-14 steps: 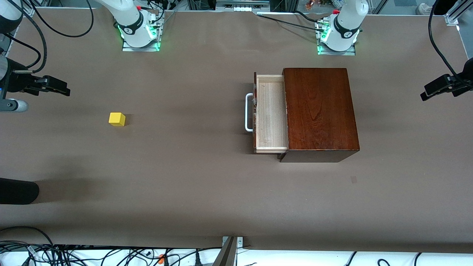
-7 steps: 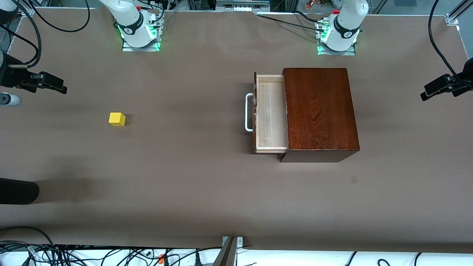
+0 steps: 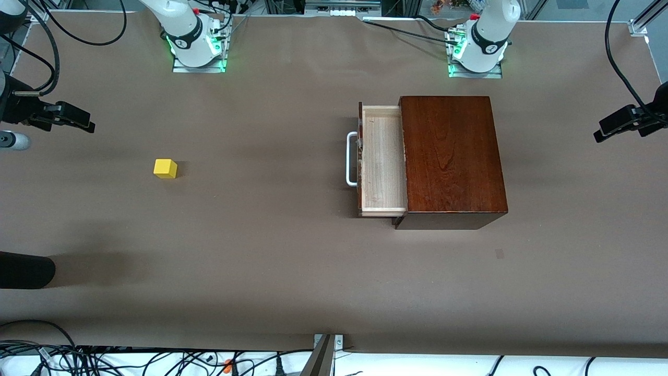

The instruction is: Open drawer, take yellow block, close drawer

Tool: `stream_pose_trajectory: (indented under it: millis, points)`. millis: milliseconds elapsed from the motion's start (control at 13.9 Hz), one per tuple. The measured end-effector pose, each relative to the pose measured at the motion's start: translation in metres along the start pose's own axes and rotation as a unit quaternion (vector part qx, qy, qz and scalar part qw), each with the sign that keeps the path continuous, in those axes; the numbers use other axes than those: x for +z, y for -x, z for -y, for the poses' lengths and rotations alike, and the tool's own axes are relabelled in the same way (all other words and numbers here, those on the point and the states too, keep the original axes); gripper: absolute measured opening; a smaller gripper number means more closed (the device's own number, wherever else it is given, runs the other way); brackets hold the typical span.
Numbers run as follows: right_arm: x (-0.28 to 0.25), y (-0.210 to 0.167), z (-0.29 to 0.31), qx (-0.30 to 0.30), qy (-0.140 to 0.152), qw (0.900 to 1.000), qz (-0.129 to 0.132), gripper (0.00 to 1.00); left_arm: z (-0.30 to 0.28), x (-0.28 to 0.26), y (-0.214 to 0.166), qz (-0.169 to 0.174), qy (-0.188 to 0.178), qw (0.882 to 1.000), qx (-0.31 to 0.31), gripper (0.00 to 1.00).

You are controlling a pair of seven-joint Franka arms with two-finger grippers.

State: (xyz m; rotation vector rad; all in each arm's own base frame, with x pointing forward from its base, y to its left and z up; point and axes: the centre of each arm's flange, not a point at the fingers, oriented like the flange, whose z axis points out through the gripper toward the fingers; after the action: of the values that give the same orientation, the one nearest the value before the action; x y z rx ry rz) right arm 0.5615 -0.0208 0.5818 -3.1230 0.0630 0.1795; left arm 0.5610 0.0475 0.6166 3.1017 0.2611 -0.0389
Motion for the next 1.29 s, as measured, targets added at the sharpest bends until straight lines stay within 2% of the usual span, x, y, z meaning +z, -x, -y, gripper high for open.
stream_pose_trajectory:
  millis: [1293]
  points:
    - [-0.011, -0.003, -0.007, 0.008, 0.0, 1.0, -0.025, 1.0, 0.0, 0.0, 0.0, 0.0, 0.0, 1.0, 0.001, 1.0]
